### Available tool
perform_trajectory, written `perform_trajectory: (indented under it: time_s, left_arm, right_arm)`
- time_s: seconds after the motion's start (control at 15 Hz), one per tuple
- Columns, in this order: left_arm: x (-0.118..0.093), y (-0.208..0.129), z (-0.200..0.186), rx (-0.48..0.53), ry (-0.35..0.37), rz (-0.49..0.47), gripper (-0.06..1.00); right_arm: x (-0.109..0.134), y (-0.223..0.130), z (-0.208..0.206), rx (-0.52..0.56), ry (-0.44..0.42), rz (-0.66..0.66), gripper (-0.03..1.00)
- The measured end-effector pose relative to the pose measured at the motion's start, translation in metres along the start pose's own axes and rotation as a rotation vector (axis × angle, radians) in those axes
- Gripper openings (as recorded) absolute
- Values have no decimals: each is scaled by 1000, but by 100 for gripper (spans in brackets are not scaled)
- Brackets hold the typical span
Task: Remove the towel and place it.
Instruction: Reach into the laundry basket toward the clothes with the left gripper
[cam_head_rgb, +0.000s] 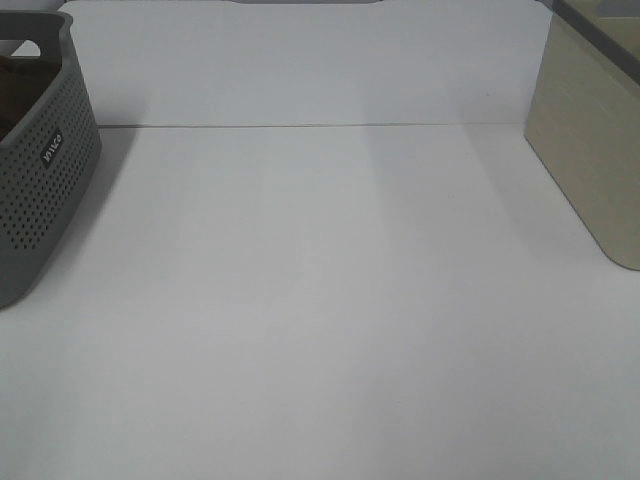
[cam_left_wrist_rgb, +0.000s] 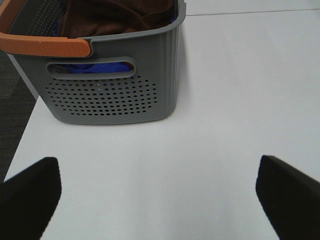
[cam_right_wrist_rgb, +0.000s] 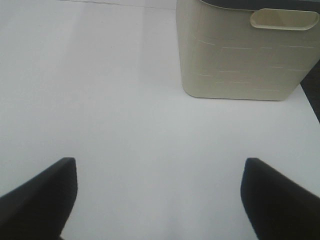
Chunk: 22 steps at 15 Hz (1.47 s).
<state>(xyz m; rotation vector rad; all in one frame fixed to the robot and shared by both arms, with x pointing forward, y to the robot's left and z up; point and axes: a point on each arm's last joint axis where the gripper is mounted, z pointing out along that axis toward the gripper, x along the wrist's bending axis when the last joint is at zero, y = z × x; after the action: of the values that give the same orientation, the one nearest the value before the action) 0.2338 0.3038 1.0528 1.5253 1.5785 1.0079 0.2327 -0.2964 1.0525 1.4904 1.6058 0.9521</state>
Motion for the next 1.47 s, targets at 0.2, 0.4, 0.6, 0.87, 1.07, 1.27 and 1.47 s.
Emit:
perform_trajectory:
  time_s: [0.2, 0.4, 0.6, 0.87, 1.07, 1.27, 1.47]
  left_arm:
    - [1, 0, 0, 0, 8, 4, 99]
    - [0, 0, 0, 0, 3, -18, 99]
    - [0, 0, 0, 0, 3, -21, 99]
    - [0, 0, 0, 0, 3, -20, 99]
    - [-1, 0, 0, 0, -10, -5, 99]
    - [-1, 0, 0, 0, -10, -6, 99]
    - [-1, 0, 0, 0, -10, -6, 99]
  right_arm:
    - [0, 0, 0, 0, 0, 0, 85]
    - [0, 0, 0, 0, 0, 0, 85]
    - [0, 0, 0, 0, 0, 0, 85]
    - [0, 0, 0, 0, 0, 0, 85]
    - [0, 0, 0, 0, 0, 0, 85]
    - [0, 0, 0, 0, 0, 0, 85]
    - [0, 0, 0, 0, 0, 0, 85]
